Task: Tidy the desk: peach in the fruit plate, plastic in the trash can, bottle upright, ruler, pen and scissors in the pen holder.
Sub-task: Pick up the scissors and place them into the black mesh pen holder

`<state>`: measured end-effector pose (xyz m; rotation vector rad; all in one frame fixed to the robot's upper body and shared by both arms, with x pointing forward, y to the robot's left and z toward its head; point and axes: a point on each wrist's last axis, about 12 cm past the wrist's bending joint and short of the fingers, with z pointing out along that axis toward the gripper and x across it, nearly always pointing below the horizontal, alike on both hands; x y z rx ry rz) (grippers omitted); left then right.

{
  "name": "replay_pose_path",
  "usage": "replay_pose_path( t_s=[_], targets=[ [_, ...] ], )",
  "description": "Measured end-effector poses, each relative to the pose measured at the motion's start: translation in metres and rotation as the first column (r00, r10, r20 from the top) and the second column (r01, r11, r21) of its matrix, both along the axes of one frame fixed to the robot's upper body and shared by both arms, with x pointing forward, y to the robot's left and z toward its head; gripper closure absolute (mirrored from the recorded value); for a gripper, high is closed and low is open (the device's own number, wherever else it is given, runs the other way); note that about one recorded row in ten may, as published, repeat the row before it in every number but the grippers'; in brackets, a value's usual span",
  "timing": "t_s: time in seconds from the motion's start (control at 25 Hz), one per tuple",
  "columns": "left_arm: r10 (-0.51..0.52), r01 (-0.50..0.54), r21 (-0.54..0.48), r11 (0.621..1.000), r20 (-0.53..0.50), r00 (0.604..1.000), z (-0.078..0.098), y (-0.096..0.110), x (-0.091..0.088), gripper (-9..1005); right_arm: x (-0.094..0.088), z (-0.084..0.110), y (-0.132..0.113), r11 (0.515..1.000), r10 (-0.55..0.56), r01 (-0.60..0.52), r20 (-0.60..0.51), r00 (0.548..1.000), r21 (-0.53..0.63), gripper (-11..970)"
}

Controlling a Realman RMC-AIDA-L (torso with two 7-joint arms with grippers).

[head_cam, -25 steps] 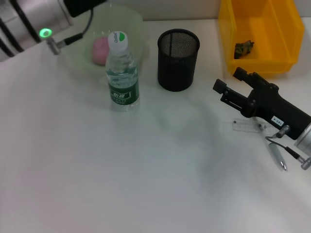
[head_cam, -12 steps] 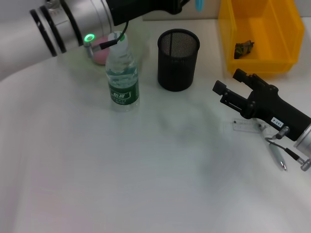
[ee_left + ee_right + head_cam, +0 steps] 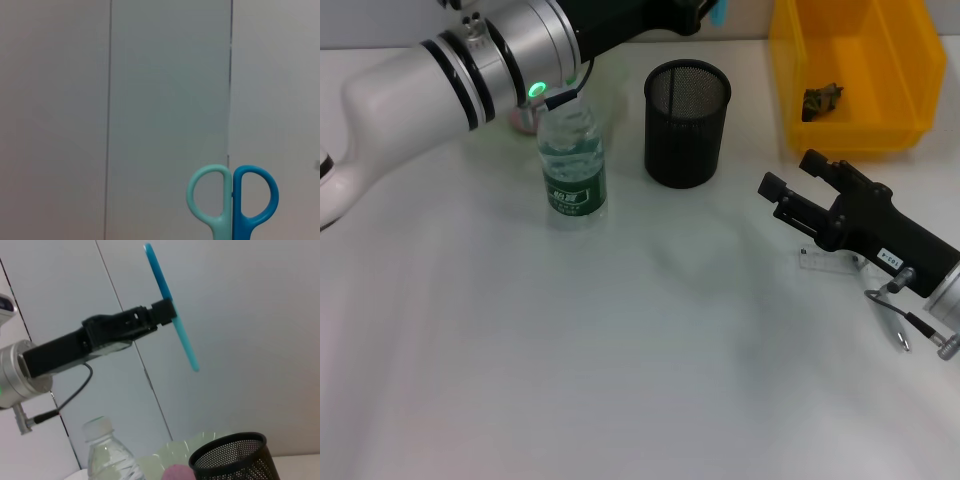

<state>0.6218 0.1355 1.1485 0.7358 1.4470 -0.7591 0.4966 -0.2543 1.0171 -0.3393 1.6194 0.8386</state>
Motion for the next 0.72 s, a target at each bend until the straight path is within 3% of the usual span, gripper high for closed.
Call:
replay_pose_path(
  t_s=[0.72],
  targets=[
    [0.009,-0.009,0.014,1.0,-0.015,1.0,-0.015,-0.007,-0.005,698,0.006,0.001,0.003,1.0,0.005,-0.005,-0.003,1.0,-0.01,135]
  ],
)
